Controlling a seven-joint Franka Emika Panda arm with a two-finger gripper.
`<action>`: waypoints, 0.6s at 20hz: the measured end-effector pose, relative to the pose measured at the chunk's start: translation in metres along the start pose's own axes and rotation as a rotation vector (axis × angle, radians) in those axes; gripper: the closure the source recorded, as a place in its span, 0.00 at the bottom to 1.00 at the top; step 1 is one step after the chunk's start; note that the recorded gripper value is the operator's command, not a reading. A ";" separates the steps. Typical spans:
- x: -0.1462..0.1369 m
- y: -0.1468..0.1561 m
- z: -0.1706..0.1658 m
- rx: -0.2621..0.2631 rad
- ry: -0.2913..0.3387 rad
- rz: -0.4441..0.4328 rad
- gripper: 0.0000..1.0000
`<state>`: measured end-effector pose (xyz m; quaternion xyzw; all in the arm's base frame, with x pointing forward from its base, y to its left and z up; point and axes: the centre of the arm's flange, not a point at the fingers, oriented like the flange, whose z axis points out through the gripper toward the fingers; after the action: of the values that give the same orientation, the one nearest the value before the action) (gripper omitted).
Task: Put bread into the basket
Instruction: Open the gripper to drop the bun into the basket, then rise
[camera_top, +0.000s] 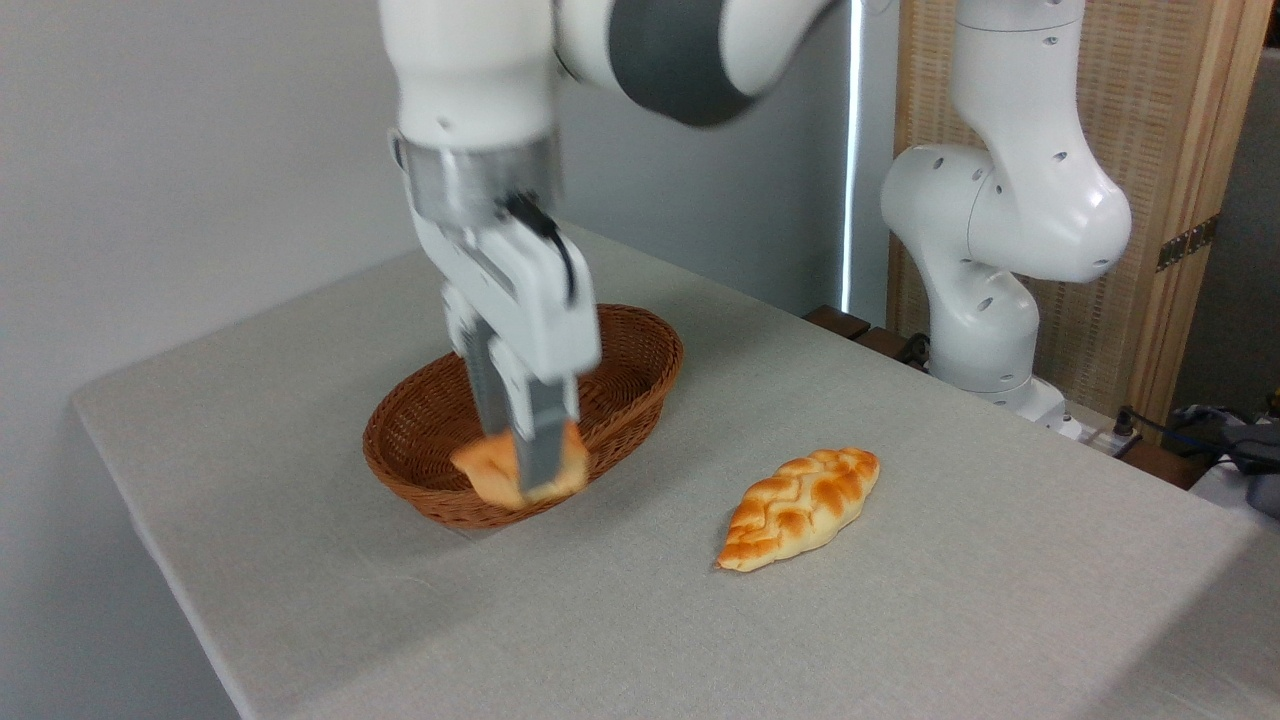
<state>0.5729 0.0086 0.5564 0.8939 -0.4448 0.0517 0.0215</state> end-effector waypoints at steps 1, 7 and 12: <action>0.016 0.013 -0.004 -0.007 0.003 -0.003 0.31; 0.103 0.111 0.004 -0.065 -0.044 -0.030 0.30; 0.109 0.133 0.014 -0.080 -0.134 -0.036 0.12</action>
<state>0.5337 -0.1594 0.5537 0.9017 -0.4307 -0.0263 0.0283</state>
